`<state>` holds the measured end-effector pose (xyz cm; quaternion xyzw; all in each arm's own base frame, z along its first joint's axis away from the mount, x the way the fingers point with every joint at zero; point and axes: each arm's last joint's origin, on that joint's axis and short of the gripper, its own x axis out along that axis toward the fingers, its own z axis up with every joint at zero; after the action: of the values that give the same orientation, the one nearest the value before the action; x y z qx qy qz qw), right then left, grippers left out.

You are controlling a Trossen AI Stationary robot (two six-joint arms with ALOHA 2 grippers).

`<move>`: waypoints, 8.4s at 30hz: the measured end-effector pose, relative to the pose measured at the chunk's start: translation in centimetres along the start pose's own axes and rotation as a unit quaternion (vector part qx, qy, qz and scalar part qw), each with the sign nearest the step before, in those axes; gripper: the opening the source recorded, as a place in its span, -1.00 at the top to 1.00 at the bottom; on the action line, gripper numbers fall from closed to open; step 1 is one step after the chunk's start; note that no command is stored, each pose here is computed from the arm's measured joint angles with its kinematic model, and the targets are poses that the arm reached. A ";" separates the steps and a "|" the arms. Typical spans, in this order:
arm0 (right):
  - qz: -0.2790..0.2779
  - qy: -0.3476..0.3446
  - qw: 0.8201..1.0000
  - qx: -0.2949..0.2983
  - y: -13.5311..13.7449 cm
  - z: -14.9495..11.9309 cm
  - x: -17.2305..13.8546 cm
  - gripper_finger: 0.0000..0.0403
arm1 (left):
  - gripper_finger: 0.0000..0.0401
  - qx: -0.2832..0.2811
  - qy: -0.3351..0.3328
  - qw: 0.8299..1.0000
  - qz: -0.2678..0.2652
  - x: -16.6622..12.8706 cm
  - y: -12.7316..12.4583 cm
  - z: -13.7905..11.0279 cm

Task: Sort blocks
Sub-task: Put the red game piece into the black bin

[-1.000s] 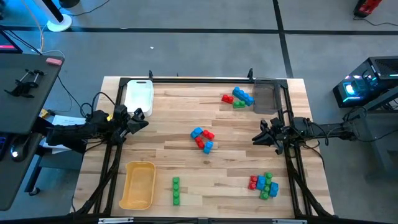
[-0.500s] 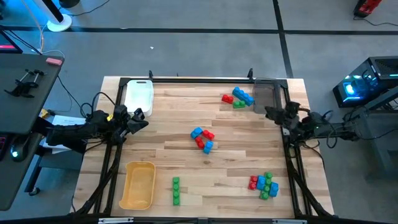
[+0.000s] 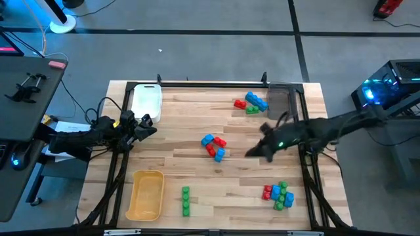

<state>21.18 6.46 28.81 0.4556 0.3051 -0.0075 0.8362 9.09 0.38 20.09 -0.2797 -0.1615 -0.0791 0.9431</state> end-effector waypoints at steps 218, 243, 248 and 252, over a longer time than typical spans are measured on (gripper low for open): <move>-0.437 0.189 0.857 -0.198 -25.5 21.5 6.9 0.10 | 0.29 0.105 0.240 0.882 0.391 16.1 3.5 8.1; -0.467 0.038 0.875 -0.124 -13.0 22.6 -7.0 0.98 | 0.29 0.190 0.054 0.939 0.283 15.2 1.8 14.9; -0.537 -0.012 0.843 -0.022 -15.4 17.4 -10.6 0.97 | 0.29 0.171 0.097 0.944 0.263 16.6 3.5 13.4; -0.578 -0.068 0.812 0.031 -16.6 15.1 -12.1 0.97 | 0.29 0.169 0.079 0.949 0.255 17.0 3.7 13.5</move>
<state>14.10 -18.05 28.48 0.2190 0.4544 -0.5300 0.6816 22.39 9.96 34.85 -0.1410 -0.0209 0.1702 0.9750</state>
